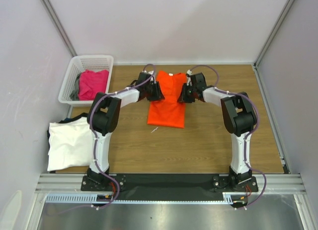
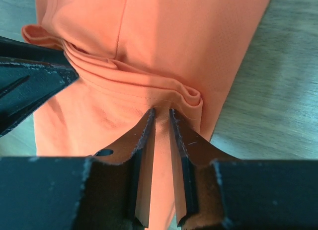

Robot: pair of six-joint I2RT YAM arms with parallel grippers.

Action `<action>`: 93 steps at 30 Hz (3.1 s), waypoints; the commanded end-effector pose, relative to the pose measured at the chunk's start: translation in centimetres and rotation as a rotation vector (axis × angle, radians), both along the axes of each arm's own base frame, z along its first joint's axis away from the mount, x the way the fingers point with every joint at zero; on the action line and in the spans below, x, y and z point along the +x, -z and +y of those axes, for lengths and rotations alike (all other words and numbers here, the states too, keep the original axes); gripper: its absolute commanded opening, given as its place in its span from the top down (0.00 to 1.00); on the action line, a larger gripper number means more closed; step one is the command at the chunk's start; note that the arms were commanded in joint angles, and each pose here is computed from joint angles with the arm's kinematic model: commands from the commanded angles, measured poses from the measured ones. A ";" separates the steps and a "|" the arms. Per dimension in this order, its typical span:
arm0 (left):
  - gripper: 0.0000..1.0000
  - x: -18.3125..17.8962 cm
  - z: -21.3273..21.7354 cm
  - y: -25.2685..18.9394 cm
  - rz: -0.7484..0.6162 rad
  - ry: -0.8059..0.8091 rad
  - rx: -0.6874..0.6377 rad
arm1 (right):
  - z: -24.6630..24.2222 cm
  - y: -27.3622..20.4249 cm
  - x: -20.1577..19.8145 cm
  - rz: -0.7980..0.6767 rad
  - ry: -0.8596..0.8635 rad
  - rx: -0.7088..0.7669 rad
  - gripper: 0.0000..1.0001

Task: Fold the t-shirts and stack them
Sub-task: Fold the tshirt

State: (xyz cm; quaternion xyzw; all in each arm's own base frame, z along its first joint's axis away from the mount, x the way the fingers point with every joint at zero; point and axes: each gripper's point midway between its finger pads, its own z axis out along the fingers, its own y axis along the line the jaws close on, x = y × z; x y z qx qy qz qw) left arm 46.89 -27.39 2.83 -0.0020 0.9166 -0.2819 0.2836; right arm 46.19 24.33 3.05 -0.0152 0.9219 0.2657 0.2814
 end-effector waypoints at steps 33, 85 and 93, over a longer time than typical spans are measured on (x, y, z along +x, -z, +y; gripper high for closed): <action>0.23 -14.8 8.0 -6.9 0.034 -0.025 0.226 | -1.0 -5.2 -15.9 0.144 -0.080 0.008 0.17; 1.00 -22.1 9.2 -1.4 0.109 -0.049 0.264 | -2.9 -1.1 -22.3 0.235 0.027 -0.026 1.00; 1.00 -28.4 9.4 -6.0 0.135 0.009 0.290 | -1.8 -5.4 -27.8 0.214 -0.020 0.048 1.00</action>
